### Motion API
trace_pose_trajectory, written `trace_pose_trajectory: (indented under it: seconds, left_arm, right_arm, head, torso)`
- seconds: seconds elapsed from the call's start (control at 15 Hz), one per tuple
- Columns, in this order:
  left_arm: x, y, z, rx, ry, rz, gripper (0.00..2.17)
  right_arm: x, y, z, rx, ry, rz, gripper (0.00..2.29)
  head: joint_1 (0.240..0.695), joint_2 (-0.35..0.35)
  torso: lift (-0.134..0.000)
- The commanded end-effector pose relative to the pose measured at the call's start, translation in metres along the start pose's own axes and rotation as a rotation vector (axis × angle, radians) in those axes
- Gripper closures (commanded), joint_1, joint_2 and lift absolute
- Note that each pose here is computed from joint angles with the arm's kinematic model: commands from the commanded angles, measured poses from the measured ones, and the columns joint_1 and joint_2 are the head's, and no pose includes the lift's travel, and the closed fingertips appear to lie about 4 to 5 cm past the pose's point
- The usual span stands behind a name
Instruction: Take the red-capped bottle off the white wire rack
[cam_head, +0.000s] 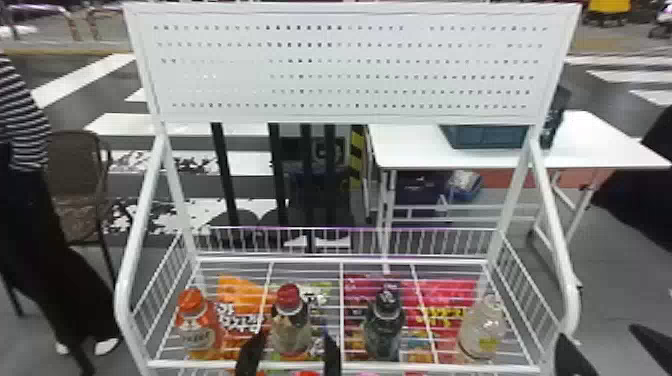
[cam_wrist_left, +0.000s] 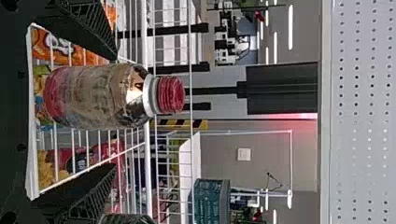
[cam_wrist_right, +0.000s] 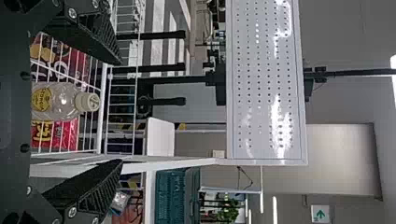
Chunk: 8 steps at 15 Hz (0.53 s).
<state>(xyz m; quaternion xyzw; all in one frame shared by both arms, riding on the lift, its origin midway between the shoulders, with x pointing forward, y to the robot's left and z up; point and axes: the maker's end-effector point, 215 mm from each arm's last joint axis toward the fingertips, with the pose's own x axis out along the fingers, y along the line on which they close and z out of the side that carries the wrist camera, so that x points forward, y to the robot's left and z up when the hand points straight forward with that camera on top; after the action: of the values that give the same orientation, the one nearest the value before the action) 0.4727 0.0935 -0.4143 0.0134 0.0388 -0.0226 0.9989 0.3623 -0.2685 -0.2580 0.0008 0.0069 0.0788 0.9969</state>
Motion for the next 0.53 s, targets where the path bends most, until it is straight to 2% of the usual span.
trace_pose_trajectory:
  seconds: [0.0,0.47]
  left_arm:
    - [0.01,0.003,0.001,0.001,-0.003,0.008,0.06]
    - [0.036,0.02,-0.017,0.033,0.027,0.029,0.06]
  right_arm:
    - [0.0,-0.004,0.001,-0.007,0.001,-0.004,0.14]
    - [-0.002,-0.008,0.0,-0.016,0.004,-0.014,0.14]
  head:
    - [0.499,0.0]
    - [0.499,0.0]
  torso:
    - [0.0]
    - [0.0]
